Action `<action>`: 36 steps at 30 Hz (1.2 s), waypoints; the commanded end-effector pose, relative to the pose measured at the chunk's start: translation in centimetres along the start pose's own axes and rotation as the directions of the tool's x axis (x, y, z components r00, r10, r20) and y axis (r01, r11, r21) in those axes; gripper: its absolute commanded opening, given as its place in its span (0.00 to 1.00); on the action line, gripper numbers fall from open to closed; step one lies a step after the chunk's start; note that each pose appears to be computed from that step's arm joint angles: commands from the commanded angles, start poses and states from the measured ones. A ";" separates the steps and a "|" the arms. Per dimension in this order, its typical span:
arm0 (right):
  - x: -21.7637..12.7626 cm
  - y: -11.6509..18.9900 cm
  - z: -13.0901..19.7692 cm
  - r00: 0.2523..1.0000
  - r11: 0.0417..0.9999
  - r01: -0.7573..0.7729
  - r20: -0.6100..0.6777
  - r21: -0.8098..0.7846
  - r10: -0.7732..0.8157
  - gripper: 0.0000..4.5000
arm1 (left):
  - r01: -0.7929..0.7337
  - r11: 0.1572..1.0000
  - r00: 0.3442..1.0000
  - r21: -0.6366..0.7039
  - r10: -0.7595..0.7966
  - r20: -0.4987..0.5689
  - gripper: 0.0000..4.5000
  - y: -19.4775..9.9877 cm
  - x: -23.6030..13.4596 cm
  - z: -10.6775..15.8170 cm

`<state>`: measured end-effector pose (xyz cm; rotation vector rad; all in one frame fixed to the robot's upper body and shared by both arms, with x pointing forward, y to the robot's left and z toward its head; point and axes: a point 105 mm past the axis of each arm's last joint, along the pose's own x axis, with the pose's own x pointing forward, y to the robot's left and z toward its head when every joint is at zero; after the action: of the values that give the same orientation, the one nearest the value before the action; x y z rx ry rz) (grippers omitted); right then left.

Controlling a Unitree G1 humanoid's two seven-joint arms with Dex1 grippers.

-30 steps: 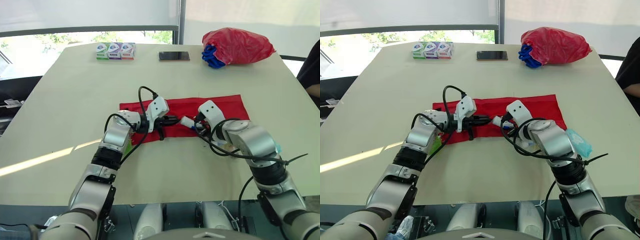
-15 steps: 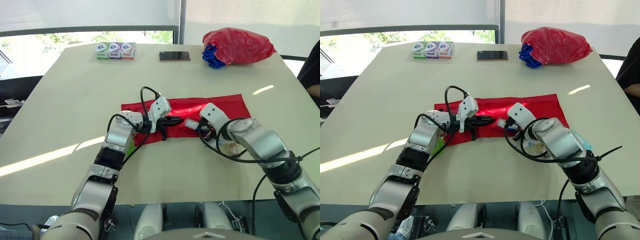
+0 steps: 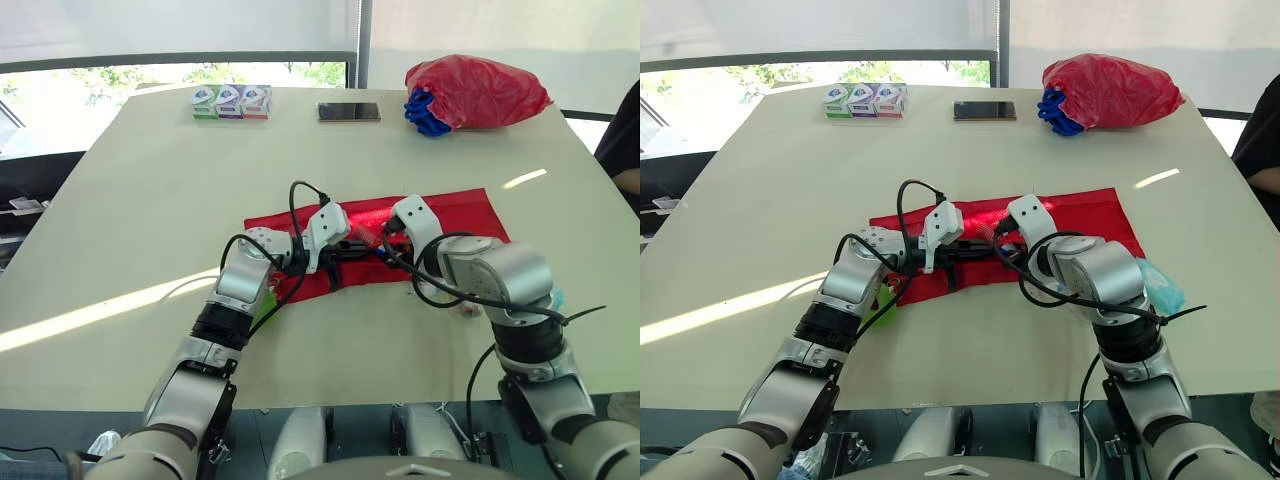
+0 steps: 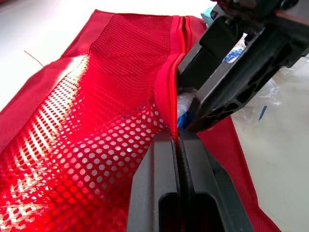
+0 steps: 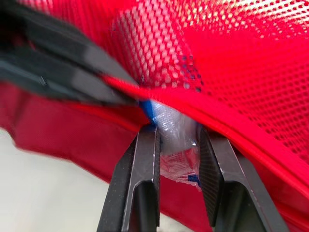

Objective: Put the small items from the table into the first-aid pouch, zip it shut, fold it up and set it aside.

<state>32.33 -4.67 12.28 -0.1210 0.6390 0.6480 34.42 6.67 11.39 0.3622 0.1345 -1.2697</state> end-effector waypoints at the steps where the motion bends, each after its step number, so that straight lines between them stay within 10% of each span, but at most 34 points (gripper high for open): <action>1: -0.3 1.6 1.6 0.995 0.997 -0.061 0.077 0.055 0.057 0.24 | 0.020 0.999 0.999 0.026 -0.021 0.031 0.00 -0.3 0.7 0.9; 11: 0.9 2.5 1.6 0.990 0.989 -0.084 0.119 0.123 0.069 0.24 | 0.018 1.000 0.999 0.019 -0.019 0.044 0.00 -0.3 1.2 1.2; 19: 0.5 2.6 1.6 0.986 0.991 -0.105 0.140 0.078 0.094 0.86 | 0.014 1.000 0.999 0.017 -0.015 0.040 0.00 0.0 1.2 1.1; 32: -2.8 0.6 -0.2 0.978 0.990 -0.099 0.175 -0.096 0.114 0.86 | 0.025 1.000 1.000 0.017 -0.026 0.018 0.00 0.1 0.9 0.6; 36: -3.2 0.0 -1.1 0.979 0.984 -0.075 0.175 -0.164 0.103 0.59 | 0.024 1.000 1.000 0.017 -0.024 0.019 0.00 0.2 0.9 0.6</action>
<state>29.97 -7.18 11.83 -0.1493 0.5021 0.7526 34.77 6.17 10.79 0.3413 0.1512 -1.2790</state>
